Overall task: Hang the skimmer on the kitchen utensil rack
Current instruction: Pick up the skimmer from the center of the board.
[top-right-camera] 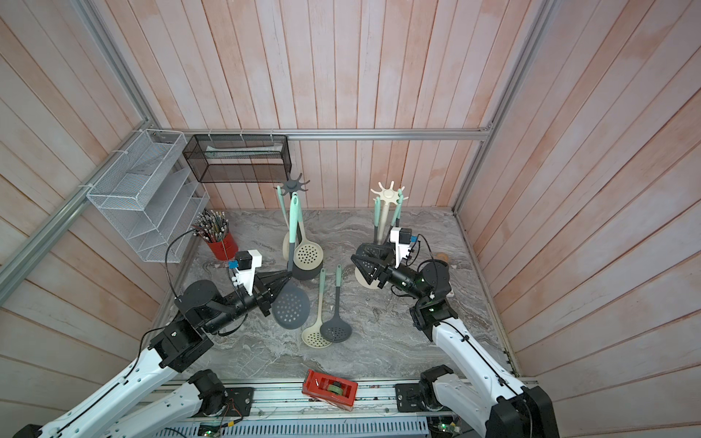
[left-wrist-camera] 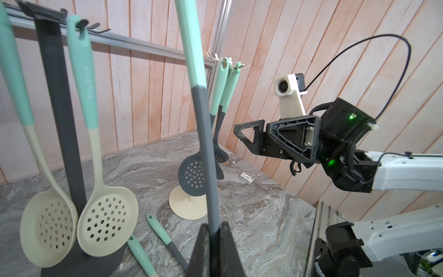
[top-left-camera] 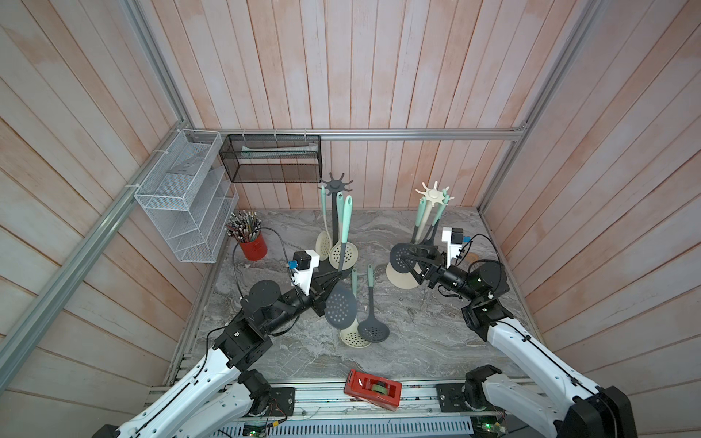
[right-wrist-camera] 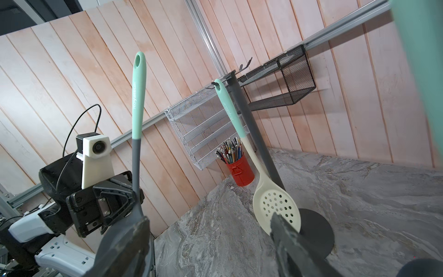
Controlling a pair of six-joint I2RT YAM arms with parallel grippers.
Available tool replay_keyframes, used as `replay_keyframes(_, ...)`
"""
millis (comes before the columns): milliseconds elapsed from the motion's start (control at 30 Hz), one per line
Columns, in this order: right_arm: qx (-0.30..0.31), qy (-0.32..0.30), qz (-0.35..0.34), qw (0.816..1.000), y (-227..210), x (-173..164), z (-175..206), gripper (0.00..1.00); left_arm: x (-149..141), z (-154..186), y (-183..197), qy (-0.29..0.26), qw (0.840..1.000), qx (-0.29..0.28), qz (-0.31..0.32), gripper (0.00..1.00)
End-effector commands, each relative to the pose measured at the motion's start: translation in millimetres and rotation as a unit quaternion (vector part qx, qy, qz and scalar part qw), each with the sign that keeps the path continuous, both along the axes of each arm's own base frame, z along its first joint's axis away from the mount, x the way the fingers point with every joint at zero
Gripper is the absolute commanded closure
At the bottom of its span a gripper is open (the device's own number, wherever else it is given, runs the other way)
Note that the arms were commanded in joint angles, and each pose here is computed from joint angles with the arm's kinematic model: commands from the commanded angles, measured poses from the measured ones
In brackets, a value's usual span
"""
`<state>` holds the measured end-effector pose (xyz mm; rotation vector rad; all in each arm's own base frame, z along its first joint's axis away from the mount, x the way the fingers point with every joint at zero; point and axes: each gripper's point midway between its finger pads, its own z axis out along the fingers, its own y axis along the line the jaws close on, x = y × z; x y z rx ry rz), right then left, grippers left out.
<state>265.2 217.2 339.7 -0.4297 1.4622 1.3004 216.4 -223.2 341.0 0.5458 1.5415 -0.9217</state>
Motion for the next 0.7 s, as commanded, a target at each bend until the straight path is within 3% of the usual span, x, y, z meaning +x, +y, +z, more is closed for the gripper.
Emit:
replay_keyframes(0, 0.001, -0.020, -0.007, 1.000, 0.9, 4.0, 12.3, 0.19, -11.0, 15.1, 0.2, -0.020, 0.996, -0.052, -0.063, 1.00)
replay_keyframes(400, -0.006, -0.012, -0.022, 1.000, -0.1, 11.8, 10.7, 0.19, 8.9, 7.0, 7.9, -0.027, 0.983, -0.092, -0.158, 1.00)
replay_keyframes(667, -0.005, -0.047, 0.040, 0.998, 37.5, -0.9, 35.3, 0.19, 11.7, -10.6, 2.6, -0.004, 0.976, -0.088, -0.197, 1.00)
